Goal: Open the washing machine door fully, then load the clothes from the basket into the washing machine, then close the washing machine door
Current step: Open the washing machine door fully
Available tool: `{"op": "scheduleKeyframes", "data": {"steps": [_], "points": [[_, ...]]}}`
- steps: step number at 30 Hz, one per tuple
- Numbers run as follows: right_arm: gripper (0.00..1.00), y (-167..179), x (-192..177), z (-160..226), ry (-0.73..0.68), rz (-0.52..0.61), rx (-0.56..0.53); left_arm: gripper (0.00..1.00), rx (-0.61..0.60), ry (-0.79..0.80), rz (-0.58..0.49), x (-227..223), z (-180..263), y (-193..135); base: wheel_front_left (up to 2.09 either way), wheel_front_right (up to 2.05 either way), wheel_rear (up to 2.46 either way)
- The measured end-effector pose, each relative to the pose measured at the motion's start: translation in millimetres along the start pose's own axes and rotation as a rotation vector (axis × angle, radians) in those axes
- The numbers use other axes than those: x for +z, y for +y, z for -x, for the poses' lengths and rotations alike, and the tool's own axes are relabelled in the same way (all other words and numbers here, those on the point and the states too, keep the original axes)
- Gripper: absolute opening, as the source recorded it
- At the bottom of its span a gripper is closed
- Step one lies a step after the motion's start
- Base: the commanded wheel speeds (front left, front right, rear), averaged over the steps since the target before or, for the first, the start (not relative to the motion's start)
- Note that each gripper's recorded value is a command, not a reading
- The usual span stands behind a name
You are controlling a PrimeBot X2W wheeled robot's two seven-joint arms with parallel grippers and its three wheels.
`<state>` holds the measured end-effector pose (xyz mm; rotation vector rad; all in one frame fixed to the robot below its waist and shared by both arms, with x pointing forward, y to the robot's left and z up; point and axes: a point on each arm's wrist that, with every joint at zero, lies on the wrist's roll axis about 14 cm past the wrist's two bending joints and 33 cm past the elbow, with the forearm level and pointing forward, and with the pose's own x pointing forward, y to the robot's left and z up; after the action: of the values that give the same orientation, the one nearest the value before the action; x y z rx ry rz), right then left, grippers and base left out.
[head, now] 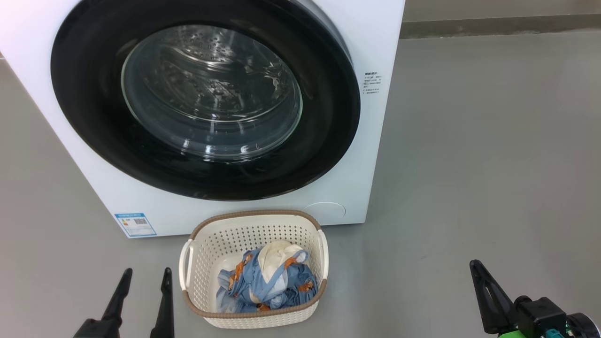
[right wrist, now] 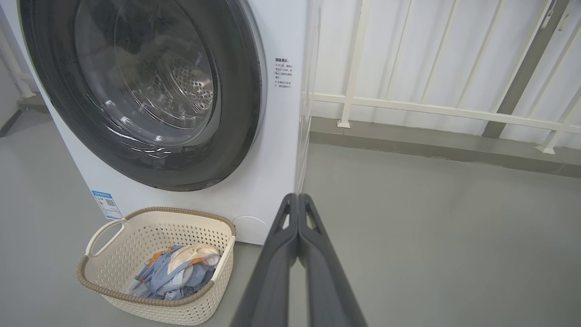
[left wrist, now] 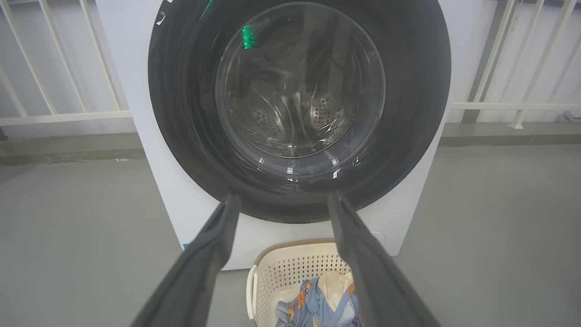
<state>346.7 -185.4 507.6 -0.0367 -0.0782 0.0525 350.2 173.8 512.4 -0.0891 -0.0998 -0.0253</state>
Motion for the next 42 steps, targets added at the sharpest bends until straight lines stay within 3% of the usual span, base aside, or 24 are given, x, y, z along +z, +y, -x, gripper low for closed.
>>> {"op": "scheduleKeyframes", "data": {"steps": [5, 14, 22, 29, 36, 42], "points": [[0.00, -3, 2, 0, -0.010, -0.046, -0.015, 1.00, -0.001, -0.002, 0.000, 1, 1, 0, 0.00, 0.00, 0.00], [0.00, -25, -5, 5, -0.028, -0.386, -0.135, 1.00, 0.001, 0.014, 0.003, -4, 3, 0, 0.00, 0.00, 0.00], [0.00, -64, -28, 19, -0.063, -0.827, -0.352, 1.00, 0.000, 0.017, 0.010, -5, 3, -1, 0.00, 0.00, 0.00], [0.00, -92, -42, 28, -0.108, -1.152, -0.469, 1.00, 0.006, 0.025, 0.010, -8, 4, 2, 0.00, 0.00, 0.00], [0.00, -139, -32, 24, -0.194, -1.342, -0.519, 1.00, 0.009, 0.061, -0.002, -19, 3, 7, 0.00, 0.00, 0.00], [0.00, -172, -15, 1, -0.270, -1.423, -0.507, 1.00, 0.012, 0.097, -0.014, -31, -3, 13, 0.00, 0.00, 0.00]]}}
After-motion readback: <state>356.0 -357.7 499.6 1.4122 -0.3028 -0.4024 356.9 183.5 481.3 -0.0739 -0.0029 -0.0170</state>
